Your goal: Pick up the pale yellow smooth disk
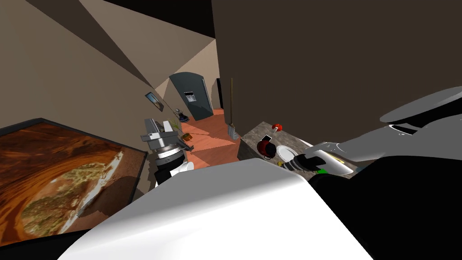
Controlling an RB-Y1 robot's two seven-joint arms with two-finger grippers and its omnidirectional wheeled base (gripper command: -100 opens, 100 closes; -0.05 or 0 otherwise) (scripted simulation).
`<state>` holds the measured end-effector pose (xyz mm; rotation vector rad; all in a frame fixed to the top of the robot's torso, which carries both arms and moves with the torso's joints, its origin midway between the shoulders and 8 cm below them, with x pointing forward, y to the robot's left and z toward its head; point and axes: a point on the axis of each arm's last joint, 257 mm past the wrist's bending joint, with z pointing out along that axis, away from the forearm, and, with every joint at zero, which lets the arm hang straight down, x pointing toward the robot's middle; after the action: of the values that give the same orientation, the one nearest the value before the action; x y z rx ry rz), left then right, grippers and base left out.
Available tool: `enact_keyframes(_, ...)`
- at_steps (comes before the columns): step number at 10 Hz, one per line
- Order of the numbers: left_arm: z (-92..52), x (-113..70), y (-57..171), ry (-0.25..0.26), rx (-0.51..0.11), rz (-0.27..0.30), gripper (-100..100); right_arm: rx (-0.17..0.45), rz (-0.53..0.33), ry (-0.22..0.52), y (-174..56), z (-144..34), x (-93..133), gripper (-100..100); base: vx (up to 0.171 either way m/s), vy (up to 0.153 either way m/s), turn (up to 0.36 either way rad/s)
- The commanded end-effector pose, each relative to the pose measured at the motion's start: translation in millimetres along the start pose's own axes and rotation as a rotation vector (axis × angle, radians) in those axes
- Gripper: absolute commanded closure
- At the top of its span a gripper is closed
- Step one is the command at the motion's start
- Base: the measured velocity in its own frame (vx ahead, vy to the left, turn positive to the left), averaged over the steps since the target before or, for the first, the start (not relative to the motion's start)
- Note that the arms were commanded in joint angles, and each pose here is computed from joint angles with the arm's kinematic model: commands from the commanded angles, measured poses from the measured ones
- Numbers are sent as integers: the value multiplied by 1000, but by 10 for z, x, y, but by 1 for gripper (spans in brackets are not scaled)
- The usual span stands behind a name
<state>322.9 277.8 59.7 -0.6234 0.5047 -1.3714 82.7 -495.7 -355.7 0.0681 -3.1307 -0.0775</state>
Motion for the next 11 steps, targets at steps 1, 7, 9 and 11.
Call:
enact_keyframes(1,0,0,0,0,0,0,0,3,11,-2,-8,36,89,-100,18,-3,57)
enact_keyframes(7,0,0,0,0,0,0,0,6,14,-4,-26,43,135,100,5,0,15)
enact_keyframes(9,0,0,0,0,0,0,0,7,15,-4,-27,43,136,100,0,0,0)
enact_keyframes(11,0,0,0,0,0,0,0,1,3,-1,1,17,34,100,-7,0,-46)
